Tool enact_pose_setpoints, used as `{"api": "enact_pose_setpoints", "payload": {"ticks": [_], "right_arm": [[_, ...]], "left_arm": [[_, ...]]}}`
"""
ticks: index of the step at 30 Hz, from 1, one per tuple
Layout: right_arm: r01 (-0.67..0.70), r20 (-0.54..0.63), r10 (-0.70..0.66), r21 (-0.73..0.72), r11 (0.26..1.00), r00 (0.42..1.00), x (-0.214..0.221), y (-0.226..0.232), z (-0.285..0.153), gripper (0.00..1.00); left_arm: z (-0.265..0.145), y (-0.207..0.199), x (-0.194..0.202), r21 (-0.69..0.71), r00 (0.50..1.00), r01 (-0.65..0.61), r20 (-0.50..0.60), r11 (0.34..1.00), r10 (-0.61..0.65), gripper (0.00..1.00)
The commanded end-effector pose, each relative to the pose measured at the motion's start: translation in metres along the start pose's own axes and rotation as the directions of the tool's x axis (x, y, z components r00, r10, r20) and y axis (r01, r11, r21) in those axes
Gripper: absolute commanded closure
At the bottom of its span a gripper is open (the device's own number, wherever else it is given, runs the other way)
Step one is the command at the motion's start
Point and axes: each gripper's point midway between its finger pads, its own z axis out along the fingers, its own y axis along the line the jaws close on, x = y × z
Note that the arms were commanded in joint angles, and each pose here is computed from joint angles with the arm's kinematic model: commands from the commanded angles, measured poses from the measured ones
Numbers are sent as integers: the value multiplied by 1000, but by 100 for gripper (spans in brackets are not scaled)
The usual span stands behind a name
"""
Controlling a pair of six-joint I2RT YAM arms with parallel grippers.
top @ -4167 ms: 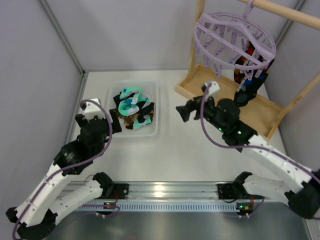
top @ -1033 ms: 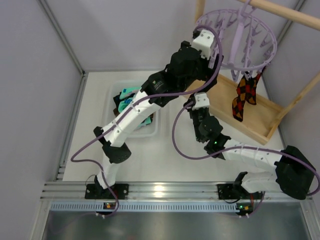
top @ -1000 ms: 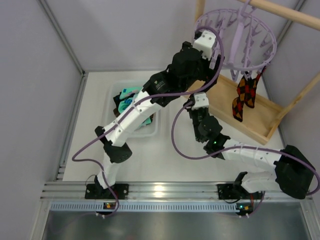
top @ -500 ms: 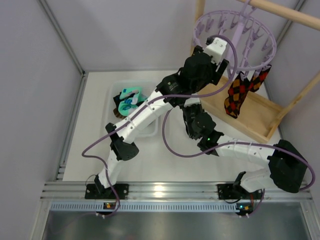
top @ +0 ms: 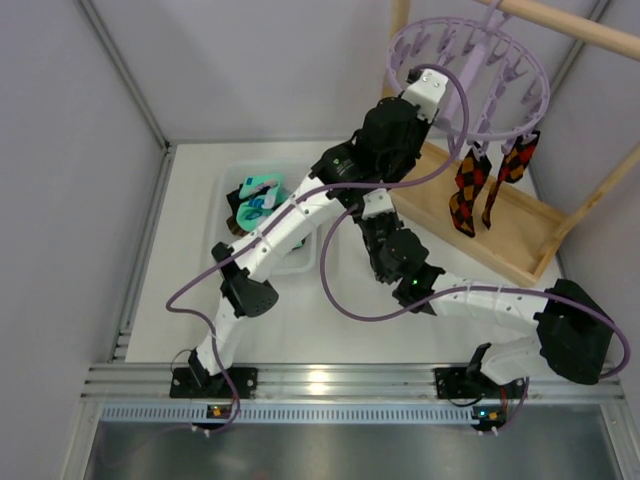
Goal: Remove the socks clipped to the hanger
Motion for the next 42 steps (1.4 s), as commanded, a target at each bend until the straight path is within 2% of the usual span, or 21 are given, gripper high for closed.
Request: {"api": "enact_pose_setpoints", "payload": {"ticks": [1, 4, 9, 11, 13, 14, 17, 20, 22, 23, 25, 27, 28, 29, 30, 32, 33, 36, 37, 38, 42], "right_arm": [[-39, 43, 42, -72, 997, 998, -14, 17, -10, 100], [-43, 35, 46, -70, 997, 998, -11, 14, -14, 100], [-117, 6, 118, -103, 988, 993, 14, 5, -36, 100], [-174, -14, 174, -137, 975, 985, 23, 6, -46, 100], [-182, -50, 175, -245, 952, 983, 39, 13, -61, 100], [-264, -62, 257, -259, 929, 964, 35, 8, -66, 100], [-337, -139, 309, -293, 895, 941, 58, 4, -76, 100], [-373, -169, 337, -284, 883, 926, 67, -10, -82, 100], [-385, -175, 347, -286, 878, 921, 68, -18, -83, 100], [-407, -178, 369, -296, 864, 912, 64, -17, -83, 100], [-432, -198, 384, -360, 827, 902, 61, -12, -80, 100], [-452, -208, 402, -385, 804, 892, 52, -9, -72, 100], [-454, -202, 407, -387, 802, 891, 47, -9, -68, 100], [-456, -194, 412, -395, 798, 890, 36, -7, -60, 100], [-457, -187, 417, -414, 787, 889, 27, -4, -57, 100], [-469, -164, 445, -448, 762, 880, 1, 3, -44, 100], [-473, -151, 458, -459, 752, 876, -10, 5, -39, 100], [-476, -113, 495, -517, 711, 861, -51, 17, -19, 100], [-471, -107, 494, -525, 709, 863, -59, 21, -13, 100], [-461, -95, 498, -557, 691, 862, -77, 30, -1, 100], [-430, -63, 498, -604, 670, 865, -117, 54, 28, 100]], "left_arm": [[0, 5, -27, 5, 996, 31, 86, 1000, -31, 75], [0, 6, -27, 5, 996, 35, 84, 999, -35, 83], [-10, 11, -31, -5, 995, 48, 83, 999, -47, 80], [-11, 14, -25, -17, 997, 46, 65, 999, -45, 66], [-22, 22, -32, -39, 996, 60, 72, 997, -57, 51], [-22, 23, -25, -48, 997, 53, 53, 997, -51, 39], [-37, 39, -32, -106, 996, 67, 60, 992, -61, 25], [-57, 57, -31, -177, 994, 99, 53, 979, -91, 18], [-66, 67, -15, -228, 995, 100, 18, 968, -99, 2], [-88, 85, -28, -283, 992, 125, 50, 951, -116, 2], [-103, 97, -6, -335, 992, 122, 10, 934, -126, 2], [-145, 129, -16, -438, 984, 177, 65, 881, -165, 2], [-152, 137, 14, -491, 989, 132, 10, 861, -146, 2], [-164, 147, 20, -528, 989, 132, 10, 839, -149, 2], [-197, 170, 15, -584, 981, 187, 68, 790, -183, 2], [-221, 183, 53, -631, 978, 170, 16, 757, -206, 2], [-245, 200, 52, -650, 970, 214, 55, 729, -236, 2], [-276, 215, 93, -671, 957, 222, 9, 708, -291, 2], [-296, 221, 91, -661, 949, 262, 45, 703, -312, 2], [-304, 223, 108, -672, 949, 240, 11, 701, -314, 2], [-333, 226, 122, -645, 947, 250, 7, 722, -322, 2]]}}
